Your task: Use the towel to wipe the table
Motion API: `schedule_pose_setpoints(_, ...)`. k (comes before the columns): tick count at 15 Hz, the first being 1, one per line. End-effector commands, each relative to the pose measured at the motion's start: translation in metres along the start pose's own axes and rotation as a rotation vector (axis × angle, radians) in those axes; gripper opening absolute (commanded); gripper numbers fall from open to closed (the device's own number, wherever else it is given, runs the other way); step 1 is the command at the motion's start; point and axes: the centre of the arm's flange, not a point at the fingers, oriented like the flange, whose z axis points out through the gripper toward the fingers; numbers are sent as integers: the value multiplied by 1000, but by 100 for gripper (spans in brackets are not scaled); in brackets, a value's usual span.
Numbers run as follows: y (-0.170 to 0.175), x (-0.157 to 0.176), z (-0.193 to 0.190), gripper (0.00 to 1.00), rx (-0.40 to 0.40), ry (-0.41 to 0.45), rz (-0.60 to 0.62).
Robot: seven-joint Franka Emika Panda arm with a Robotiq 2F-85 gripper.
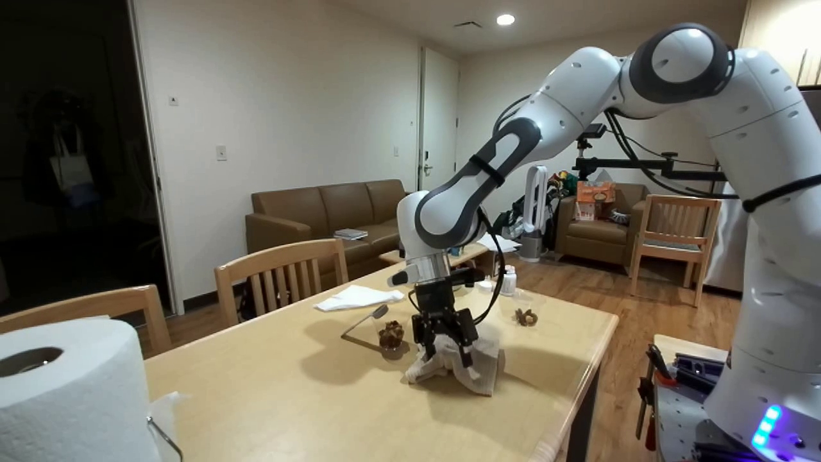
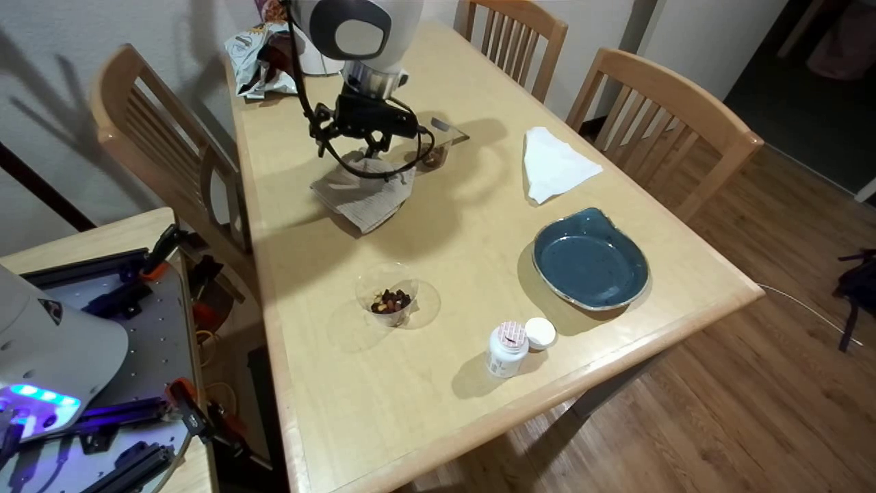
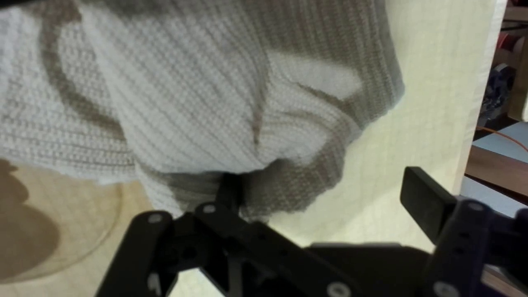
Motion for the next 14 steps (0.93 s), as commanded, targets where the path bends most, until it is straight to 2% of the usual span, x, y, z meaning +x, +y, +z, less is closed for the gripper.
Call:
schedule_pose_setpoints(1,0,0,0,100,0,0,0)
schedule_pose_setpoints(4,0,0,0,100,0,0,0)
schedule_pose_setpoints(5,8,10,-16,100,-2,-12,-32)
schedule_pose_setpoints(8,28,41,-58,100,-159,-110,40)
schedule_pose_setpoints(9,34,52,-67,100,-207,-119,73)
schedule_pose_setpoints(11,45,70,-85,100,-252,-101,145)
schedule_pose_setpoints(14,56,85,-78,100,-232,-19,227)
